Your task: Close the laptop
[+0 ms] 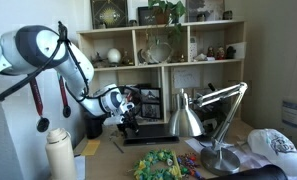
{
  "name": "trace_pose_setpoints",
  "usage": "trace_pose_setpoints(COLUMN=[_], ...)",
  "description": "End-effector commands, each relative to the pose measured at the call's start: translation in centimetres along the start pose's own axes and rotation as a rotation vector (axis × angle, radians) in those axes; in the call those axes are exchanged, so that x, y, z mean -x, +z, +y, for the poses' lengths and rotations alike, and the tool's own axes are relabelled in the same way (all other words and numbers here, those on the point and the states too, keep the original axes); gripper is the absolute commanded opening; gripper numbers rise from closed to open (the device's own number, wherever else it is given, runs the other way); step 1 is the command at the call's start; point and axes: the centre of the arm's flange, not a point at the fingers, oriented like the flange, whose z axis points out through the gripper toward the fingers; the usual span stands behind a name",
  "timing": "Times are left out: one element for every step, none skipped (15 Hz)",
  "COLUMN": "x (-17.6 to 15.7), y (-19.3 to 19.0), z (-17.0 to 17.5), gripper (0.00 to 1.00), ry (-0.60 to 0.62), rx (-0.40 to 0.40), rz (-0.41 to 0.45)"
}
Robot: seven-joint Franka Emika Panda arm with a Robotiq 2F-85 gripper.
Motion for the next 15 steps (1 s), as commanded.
trace_pose_setpoints(x=[-1.7, -1.9, -2.1, -2.2, -2.3, -2.3, -2.4, -2.4, -2.4, -2.3, -2.2, -2.0, -1.9, -2.0, -2.1], y=[1.2, 1.6, 2.1, 2.5, 3.0, 3.5, 4.0, 4.3, 4.2, 3.7, 3.1, 2.2, 3.7, 3.4, 3.2], z=[-1.7, -2.0, -2.3, -2.4, -2.6, -2.7, -2.9, -3.0, -3.0, -2.8, -2.7, -2.5, -2.7, -2.6, -2.6], gripper=[1.00, 1.00, 1.00, 1.00, 1.00, 1.00, 1.00, 1.00, 1.00, 1.00, 1.00, 1.00, 1.00, 1.00, 1.00], ry=[0.004, 0.003, 0.003, -0.003, -0.003, -0.005, -0.004, -0.001, 0.004, 0.009, 0.005, 0.012, -0.012, -0.010, -0.009], rx=[0.020, 0.024, 0.032, 0.034, 0.037, 0.039, 0.040, 0.039, 0.033, 0.026, 0.023, 0.031, 0.026, 0.026, 0.025], rz=[-0.010, -0.012, -0.020, -0.026, -0.037, -0.046, -0.056, -0.063, -0.060, -0.046, -0.036, -0.024, -0.034, -0.029, -0.025])
